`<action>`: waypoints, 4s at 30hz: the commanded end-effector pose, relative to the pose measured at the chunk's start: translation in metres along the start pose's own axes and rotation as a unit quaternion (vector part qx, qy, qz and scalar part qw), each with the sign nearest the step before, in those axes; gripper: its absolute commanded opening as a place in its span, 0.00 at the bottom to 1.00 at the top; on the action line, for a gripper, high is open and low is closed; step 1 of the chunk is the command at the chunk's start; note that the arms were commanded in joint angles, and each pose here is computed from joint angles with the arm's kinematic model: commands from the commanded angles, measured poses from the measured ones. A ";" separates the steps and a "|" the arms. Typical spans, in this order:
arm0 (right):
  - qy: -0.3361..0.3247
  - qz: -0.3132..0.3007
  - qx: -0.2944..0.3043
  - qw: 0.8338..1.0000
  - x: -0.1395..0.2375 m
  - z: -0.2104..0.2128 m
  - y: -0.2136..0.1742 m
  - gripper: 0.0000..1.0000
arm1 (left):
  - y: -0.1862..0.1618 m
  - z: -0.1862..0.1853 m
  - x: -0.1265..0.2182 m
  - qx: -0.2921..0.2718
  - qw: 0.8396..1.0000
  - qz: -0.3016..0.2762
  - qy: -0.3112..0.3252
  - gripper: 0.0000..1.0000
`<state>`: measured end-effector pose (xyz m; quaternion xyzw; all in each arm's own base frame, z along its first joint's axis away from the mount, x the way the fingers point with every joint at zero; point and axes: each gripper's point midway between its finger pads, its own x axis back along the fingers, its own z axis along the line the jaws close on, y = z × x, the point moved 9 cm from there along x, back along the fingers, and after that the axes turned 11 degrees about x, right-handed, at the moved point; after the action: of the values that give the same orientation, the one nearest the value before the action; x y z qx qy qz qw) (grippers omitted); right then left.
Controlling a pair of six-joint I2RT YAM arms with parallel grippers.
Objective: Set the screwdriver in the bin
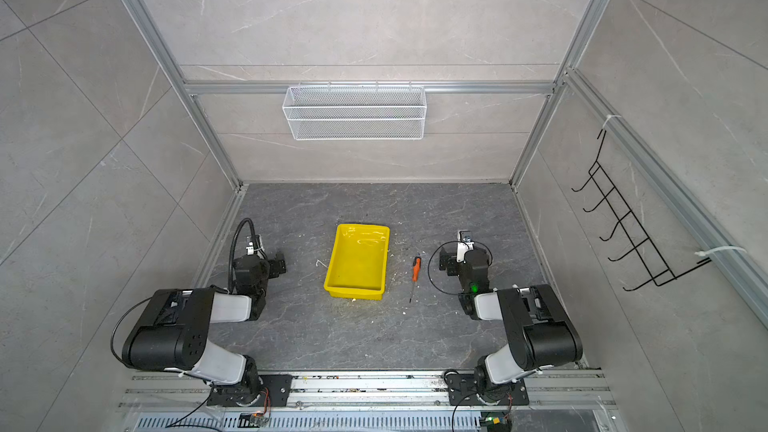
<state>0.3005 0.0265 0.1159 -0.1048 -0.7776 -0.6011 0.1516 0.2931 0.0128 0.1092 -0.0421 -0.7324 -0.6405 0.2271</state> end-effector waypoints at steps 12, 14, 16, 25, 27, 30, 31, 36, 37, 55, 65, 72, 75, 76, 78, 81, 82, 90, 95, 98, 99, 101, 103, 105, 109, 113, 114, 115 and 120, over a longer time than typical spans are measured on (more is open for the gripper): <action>0.003 -0.012 -0.007 1.000 -0.002 -0.001 0.009 0.99 | 0.012 0.001 0.000 0.016 1.000 -0.026 0.003 1.00; 0.003 -0.013 -0.006 1.000 -0.002 -0.001 0.009 0.99 | 0.012 0.001 0.000 0.016 1.000 -0.026 0.003 1.00; 0.003 -0.012 -0.006 1.000 -0.002 -0.001 0.009 0.99 | 0.012 0.001 0.000 0.016 1.000 -0.026 0.003 1.00; 0.003 -0.014 -0.006 1.000 -0.001 -0.001 0.009 0.99 | 0.012 0.001 0.000 0.016 1.000 -0.026 0.003 1.00; 0.003 -0.014 -0.005 1.000 -0.001 -0.001 0.008 0.99 | 0.012 0.001 0.000 0.016 1.000 -0.026 0.003 1.00; 0.003 -0.013 -0.006 1.000 -0.001 -0.001 0.008 0.99 | 0.012 0.001 0.000 0.016 1.000 -0.026 0.003 1.00; 0.003 -0.014 -0.005 1.000 -0.001 -0.001 0.008 0.99 | 0.012 0.001 0.000 0.016 1.000 -0.026 0.003 1.00; 0.003 -0.014 -0.005 1.000 -0.001 -0.001 0.009 0.99 | 0.012 0.001 0.000 0.016 1.000 -0.026 0.002 1.00; 0.002 -0.013 -0.006 1.000 -0.001 -0.001 0.008 0.99 | 0.012 0.001 0.000 0.016 1.000 -0.026 0.003 1.00; 0.005 -0.017 0.001 1.000 0.001 0.001 0.008 0.99 | 0.012 0.001 0.000 0.016 1.000 -0.026 0.002 1.00; 0.011 -0.058 0.033 0.998 0.018 0.014 0.005 0.99 | 0.012 0.001 0.000 0.016 1.000 -0.025 0.002 1.00; 0.040 -0.121 0.061 0.990 0.040 0.025 -0.002 0.99 | 0.012 0.001 0.000 0.016 1.000 -0.026 0.002 1.00; 0.050 -0.128 0.070 0.988 0.042 0.027 -0.002 0.99 | 0.012 0.001 0.000 0.016 1.000 -0.026 0.002 1.00; 0.044 -0.134 0.068 0.988 0.043 0.026 0.001 0.99 | 0.012 0.001 0.000 0.016 1.000 -0.026 0.002 1.00; 0.039 -0.136 0.070 0.987 0.047 0.026 0.007 0.99 | 0.012 0.001 0.001 0.016 1.000 -0.025 0.002 1.00; 0.044 -0.141 0.090 0.985 0.058 0.029 0.024 0.99 | 0.013 0.001 0.000 0.017 1.000 -0.025 0.001 1.00; 0.044 -0.157 0.092 0.982 0.066 0.029 0.030 0.99 | 0.013 0.002 0.000 0.018 1.000 -0.025 0.001 1.00; 0.041 -0.115 -0.023 0.992 0.107 0.002 0.109 0.99 | 0.011 -0.003 0.004 0.003 0.999 -0.028 -0.025 1.00; -0.191 0.149 -0.154 0.958 0.085 -0.033 0.119 1.00 | 0.033 -0.017 0.028 -0.018 0.998 -0.027 -0.055 1.00; -0.162 0.239 -0.171 0.942 0.053 -0.032 0.122 1.00 | 0.062 -0.033 0.048 0.010 0.996 0.011 -0.090 1.00; -0.146 0.244 -0.176 0.942 0.048 -0.029 0.126 1.00 | 0.065 -0.038 0.054 0.015 0.994 0.009 -0.104 1.00; -0.131 0.221 -0.199 0.946 0.048 -0.027 0.132 1.00 | 0.076 -0.051 0.074 0.040 0.989 0.011 -0.145 1.00; -0.125 0.185 -0.209 0.952 0.054 -0.028 0.135 1.00 | 0.081 -0.053 0.095 0.120 0.975 0.080 -0.167 1.00; -0.131 0.165 -0.208 0.955 0.059 -0.030 0.133 1.00 | 0.078 -0.060 0.113 0.129 0.955 0.141 -0.227 1.00; -0.107 0.196 -0.208 0.952 0.054 -0.027 0.122 0.99 | 0.064 -0.055 0.131 0.159 0.936 0.205 -0.237 1.00; -0.028 0.167 -0.237 0.957 0.048 -0.011 0.112 0.93 | 0.055 -0.041 0.138 0.165 0.945 0.223 -0.172 1.00; -0.020 0.167 -0.242 0.956 0.046 -0.009 0.107 0.91 | 0.053 -0.037 0.138 0.168 0.947 0.226 -0.151 1.00; -0.006 0.169 -0.243 0.955 0.043 -0.004 0.101 0.88 | 0.050 -0.031 0.138 0.178 0.950 0.230 -0.116 1.00; 0.031 0.157 -0.210 0.965 0.034 0.024 0.069 0.83 | 0.050 -0.006 0.132 0.269 0.941 0.199 0.049 1.00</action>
<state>0.2870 0.0512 0.1927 -0.2894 -0.5915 -0.7168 0.2293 0.1987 -0.0311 0.2018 -0.1914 -0.8330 -0.4043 0.3257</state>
